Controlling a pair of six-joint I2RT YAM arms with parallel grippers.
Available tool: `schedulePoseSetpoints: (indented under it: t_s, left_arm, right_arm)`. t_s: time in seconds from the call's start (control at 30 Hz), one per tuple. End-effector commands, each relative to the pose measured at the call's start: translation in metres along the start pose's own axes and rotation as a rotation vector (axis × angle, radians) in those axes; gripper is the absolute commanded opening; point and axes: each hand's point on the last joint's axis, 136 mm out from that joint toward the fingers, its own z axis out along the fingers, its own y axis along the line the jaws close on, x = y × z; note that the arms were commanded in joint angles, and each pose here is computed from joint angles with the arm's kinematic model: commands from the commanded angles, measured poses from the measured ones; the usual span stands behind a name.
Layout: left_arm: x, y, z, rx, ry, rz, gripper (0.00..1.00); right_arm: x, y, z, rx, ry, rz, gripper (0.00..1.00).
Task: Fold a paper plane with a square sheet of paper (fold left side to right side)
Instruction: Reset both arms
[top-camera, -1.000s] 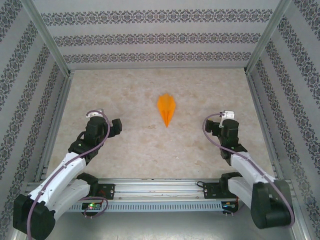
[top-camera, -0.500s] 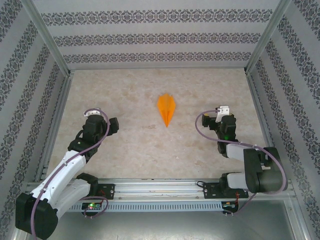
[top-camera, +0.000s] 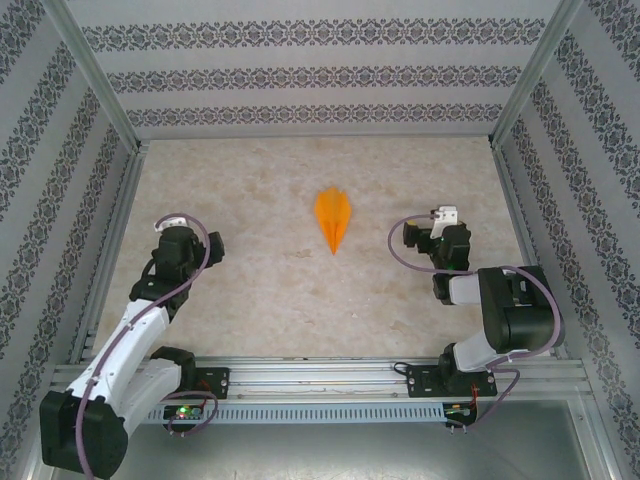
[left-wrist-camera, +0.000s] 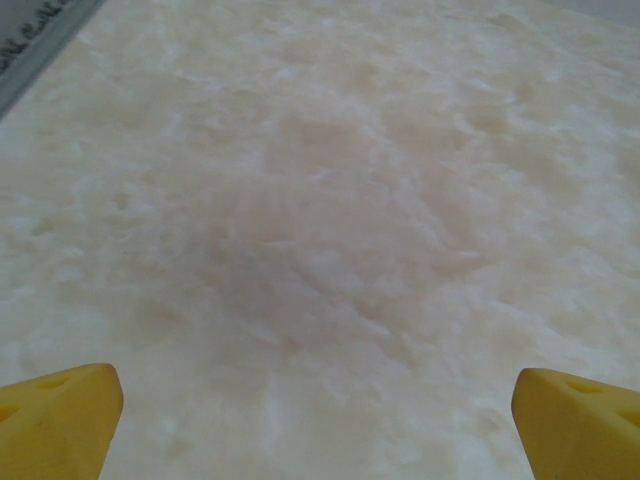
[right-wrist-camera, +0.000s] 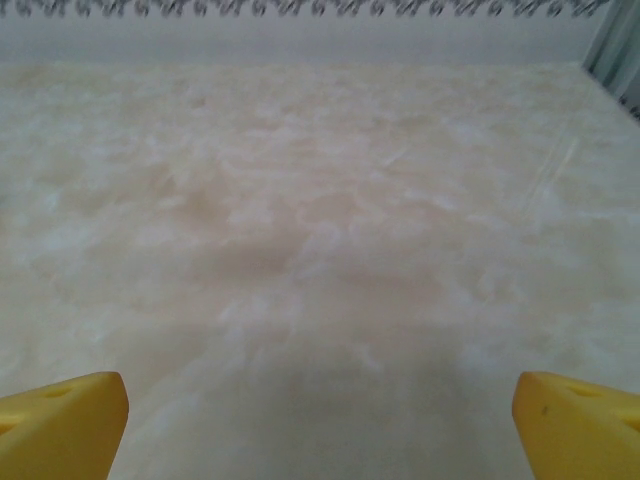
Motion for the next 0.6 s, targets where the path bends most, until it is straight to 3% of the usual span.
schedulePoseSetpoints:
  t_s: [0.0,0.37,0.57]
  left_arm:
    - [-0.019,0.016,0.007,-0.048,-0.035,0.006,1.0]
    - [-0.025,0.036,0.041,-0.108,-0.12,-0.02,1.0]
    - [-0.02,0.026,0.063,-0.049,-0.159,0.018,1.0]
  right_arm:
    - [-0.017,-0.006,0.004,0.023,-0.05,0.031,0.98]
    - [-0.018,-0.006,0.003,0.026,-0.05,0.026,0.98]
    - [-0.017,-0.006,0.003,0.027,-0.049,0.024,0.98]
